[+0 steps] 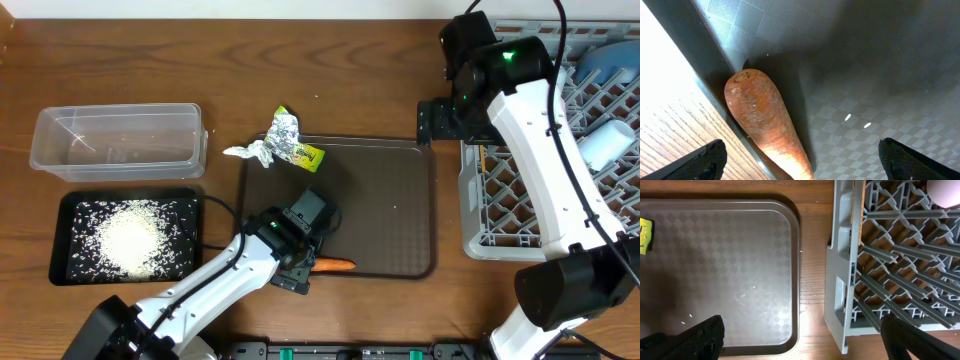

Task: Sort waste into correct bins and load items into the dishwasher rack
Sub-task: 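Close the left gripper on the carrot and lift it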

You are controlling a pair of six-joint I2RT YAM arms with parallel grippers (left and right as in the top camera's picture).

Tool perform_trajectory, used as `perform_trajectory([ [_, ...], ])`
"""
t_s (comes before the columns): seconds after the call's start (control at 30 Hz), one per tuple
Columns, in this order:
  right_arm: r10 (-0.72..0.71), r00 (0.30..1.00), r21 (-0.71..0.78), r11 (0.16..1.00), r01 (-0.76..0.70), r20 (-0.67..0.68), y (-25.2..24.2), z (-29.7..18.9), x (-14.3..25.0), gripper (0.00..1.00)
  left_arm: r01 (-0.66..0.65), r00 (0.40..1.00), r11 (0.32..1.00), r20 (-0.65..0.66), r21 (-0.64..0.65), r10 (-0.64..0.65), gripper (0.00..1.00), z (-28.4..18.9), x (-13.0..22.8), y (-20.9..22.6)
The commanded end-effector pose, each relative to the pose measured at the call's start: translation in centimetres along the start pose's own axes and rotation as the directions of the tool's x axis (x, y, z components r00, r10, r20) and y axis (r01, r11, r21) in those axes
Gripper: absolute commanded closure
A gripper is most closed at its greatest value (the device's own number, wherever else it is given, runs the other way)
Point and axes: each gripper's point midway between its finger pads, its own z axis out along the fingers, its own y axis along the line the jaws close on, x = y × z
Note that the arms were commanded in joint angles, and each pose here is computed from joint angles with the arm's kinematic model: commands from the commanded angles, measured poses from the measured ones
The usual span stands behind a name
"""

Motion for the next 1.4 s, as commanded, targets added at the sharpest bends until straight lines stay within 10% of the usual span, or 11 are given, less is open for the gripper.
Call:
perform_trajectory([
  [0.0,0.014,1.000,0.003,1.000,-0.014,0.013,-0.1,-0.4,0.0,0.01,0.023,0.999,1.000,0.034,0.020,-0.023,0.00,0.2,-0.5,-0.3],
  [0.67,0.014,1.000,0.003,1.000,-0.014,0.013,-0.1,-0.4,0.0,0.01,0.012,0.981,0.996,0.192,0.088,-0.029,0.00,1.3,-3.3,-2.2],
  [1.37,0.013,1.000,0.003,1.000,-0.013,0.013,-0.1,-0.4,0.0,0.01,-0.077,0.996,0.994,0.056,0.071,0.073,0.01,1.8,-1.0,-2.6],
])
